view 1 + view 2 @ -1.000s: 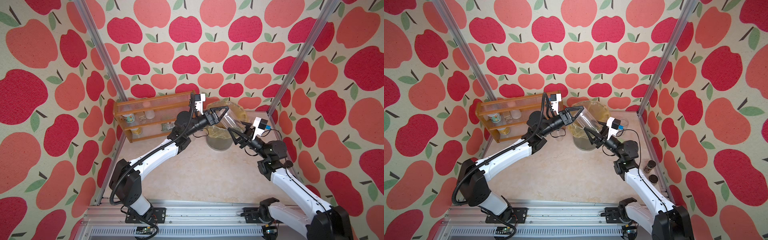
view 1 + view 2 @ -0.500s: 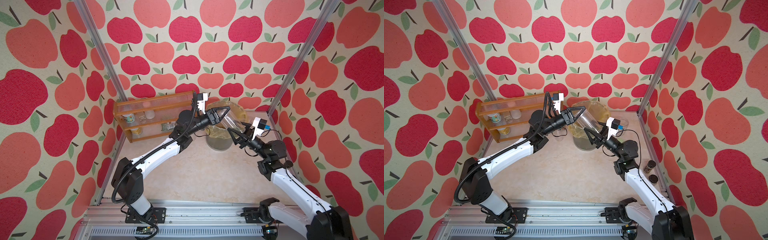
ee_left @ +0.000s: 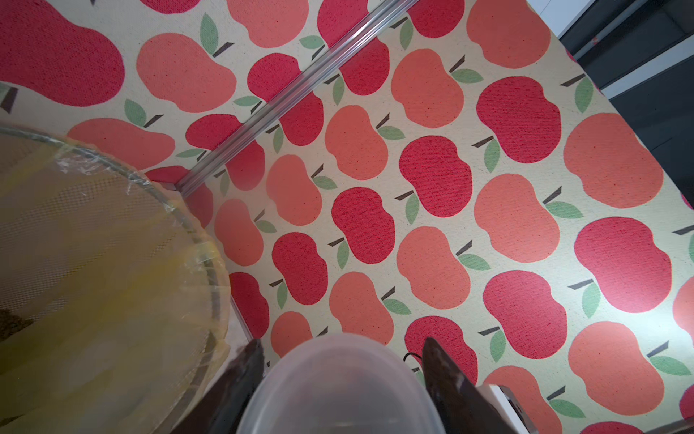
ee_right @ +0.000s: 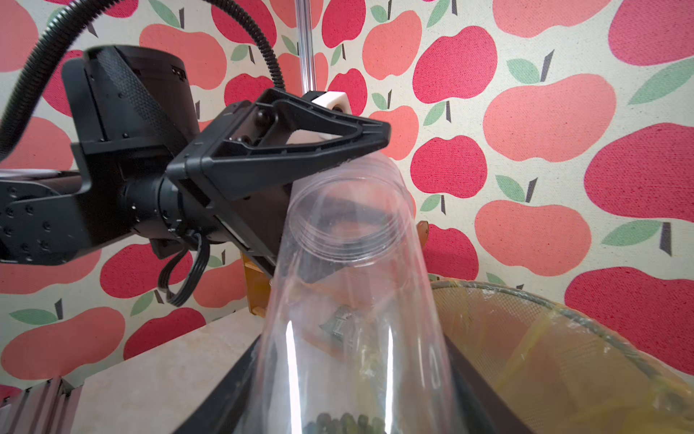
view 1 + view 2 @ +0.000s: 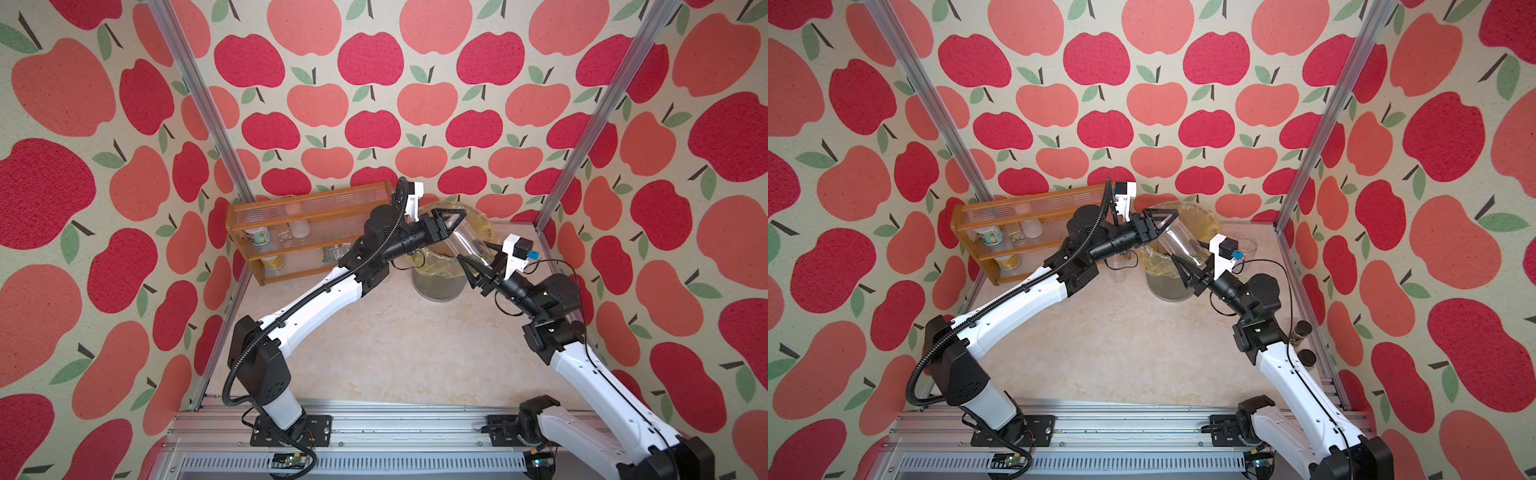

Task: Empty moldy mung beans from jars
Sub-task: Unscrew the lid from the jar.

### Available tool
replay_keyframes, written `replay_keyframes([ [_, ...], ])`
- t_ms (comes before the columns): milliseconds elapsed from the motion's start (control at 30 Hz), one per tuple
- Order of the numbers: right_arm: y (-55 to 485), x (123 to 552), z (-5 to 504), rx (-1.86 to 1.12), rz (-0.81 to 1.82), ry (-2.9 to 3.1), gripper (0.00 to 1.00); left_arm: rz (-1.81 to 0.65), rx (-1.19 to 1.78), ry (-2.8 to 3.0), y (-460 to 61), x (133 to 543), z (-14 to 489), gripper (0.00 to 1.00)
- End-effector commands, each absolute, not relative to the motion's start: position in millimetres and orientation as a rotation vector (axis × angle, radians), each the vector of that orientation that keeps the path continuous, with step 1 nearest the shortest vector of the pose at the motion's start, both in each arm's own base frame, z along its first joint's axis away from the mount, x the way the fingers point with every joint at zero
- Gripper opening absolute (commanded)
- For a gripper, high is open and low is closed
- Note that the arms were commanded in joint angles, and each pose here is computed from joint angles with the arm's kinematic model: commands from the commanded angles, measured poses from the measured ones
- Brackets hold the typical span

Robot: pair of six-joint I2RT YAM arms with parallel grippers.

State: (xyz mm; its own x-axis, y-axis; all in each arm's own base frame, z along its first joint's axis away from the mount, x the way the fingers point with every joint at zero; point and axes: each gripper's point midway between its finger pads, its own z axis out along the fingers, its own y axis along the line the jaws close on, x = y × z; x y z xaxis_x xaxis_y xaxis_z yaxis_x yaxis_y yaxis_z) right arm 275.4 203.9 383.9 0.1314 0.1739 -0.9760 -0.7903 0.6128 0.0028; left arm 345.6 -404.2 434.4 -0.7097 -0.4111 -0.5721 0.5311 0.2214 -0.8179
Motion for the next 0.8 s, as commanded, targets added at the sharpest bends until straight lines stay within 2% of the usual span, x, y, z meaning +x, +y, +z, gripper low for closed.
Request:
replay_keyframes([
  [0, 202.2, 277.3, 386.1, -0.695, 0.62, 1.249, 0.47, -1.449, 0.035, 1.903, -408.0, 365.7, 390.8, 0.55],
  [200, 196.8, 282.7, 386.0, -0.711, 0.528, 1.267, 0.46, -1.393, 0.037, 1.973, -418.4, 370.8, 382.6, 0.54],
  [333, 198.4, 280.2, 388.3, -0.692, 0.577, 1.249, 0.46, -1.393, 0.077, 1.945, -419.6, 365.4, 395.1, 0.58],
  [500, 196.0, 275.7, 390.0, -0.672, 0.607, 1.24, 0.46, -1.394, 0.206, 1.809, -410.7, 353.7, 427.9, 0.88],
  [633, 192.0, 275.7, 389.9, -0.647, 0.627, 1.249, 0.46, -1.403, 0.247, 1.672, -390.7, 347.1, 454.7, 0.96],
  [767, 189.6, 274.3, 391.2, -0.629, 0.658, 1.264, 0.46, -1.406, 0.258, 1.598, -368.3, 339.2, 470.9, 0.99],
])
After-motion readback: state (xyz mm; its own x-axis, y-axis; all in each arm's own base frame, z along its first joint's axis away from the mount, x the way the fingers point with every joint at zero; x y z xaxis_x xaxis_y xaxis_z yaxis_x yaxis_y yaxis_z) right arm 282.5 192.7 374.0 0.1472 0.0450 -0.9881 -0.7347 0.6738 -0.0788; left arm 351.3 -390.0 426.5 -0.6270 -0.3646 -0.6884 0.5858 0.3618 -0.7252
